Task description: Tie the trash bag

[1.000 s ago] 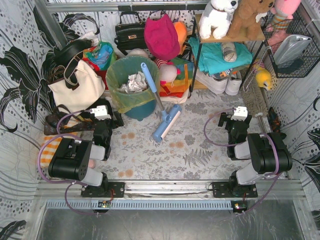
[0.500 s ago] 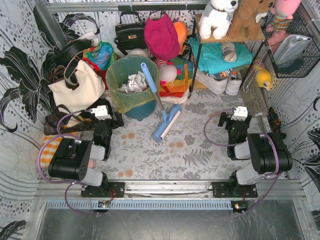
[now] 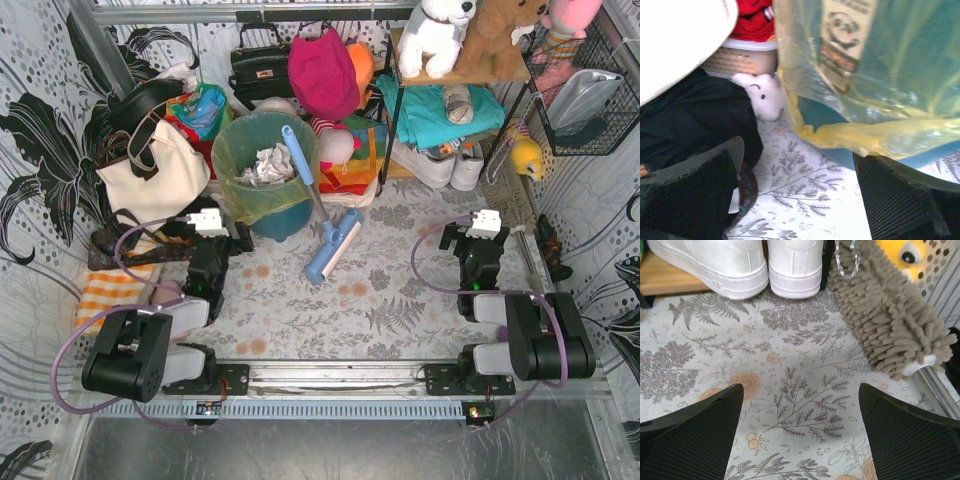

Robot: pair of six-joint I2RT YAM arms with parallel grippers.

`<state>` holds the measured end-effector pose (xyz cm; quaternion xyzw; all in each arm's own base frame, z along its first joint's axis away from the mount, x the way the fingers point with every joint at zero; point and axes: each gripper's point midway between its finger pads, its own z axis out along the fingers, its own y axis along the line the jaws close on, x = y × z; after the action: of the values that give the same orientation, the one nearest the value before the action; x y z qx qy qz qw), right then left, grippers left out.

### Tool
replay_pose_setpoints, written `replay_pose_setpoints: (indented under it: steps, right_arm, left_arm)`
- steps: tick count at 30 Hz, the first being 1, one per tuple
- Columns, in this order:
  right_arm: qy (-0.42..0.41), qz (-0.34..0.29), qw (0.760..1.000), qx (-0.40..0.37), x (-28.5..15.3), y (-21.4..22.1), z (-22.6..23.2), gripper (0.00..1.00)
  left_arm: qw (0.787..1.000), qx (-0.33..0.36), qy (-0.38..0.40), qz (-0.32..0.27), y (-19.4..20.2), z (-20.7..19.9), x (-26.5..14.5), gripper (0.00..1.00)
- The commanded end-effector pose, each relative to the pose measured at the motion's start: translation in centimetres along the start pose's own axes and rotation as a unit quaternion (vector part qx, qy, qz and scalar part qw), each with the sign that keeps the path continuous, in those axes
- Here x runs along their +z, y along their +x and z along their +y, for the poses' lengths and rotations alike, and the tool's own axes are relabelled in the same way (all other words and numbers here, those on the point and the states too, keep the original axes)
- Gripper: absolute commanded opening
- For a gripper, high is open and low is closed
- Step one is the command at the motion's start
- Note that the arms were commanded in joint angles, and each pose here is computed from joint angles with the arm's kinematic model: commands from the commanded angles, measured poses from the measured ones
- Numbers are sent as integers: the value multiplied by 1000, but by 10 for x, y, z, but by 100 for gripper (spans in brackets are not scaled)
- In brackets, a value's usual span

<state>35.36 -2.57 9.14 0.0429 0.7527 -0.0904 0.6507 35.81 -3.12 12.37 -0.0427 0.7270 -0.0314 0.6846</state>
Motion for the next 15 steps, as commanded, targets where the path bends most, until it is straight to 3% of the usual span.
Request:
replay_pose_setpoints:
  steps: [1, 9, 15]
  right_arm:
    - [-8, -7, 1000, -5, 0, -22, 3, 97]
    - [-15, 5, 1000, -11, 3, -32, 5, 97]
    - [-41, 29, 999, -8, 4, -26, 15, 97]
  left_arm:
    - [1000, 25, 0, 1, -11, -13, -1, 98]
    - [998, -34, -45, -19, -19, -2, -22, 98]
    - [996, -38, -77, -15, -17, 10, -27, 98]
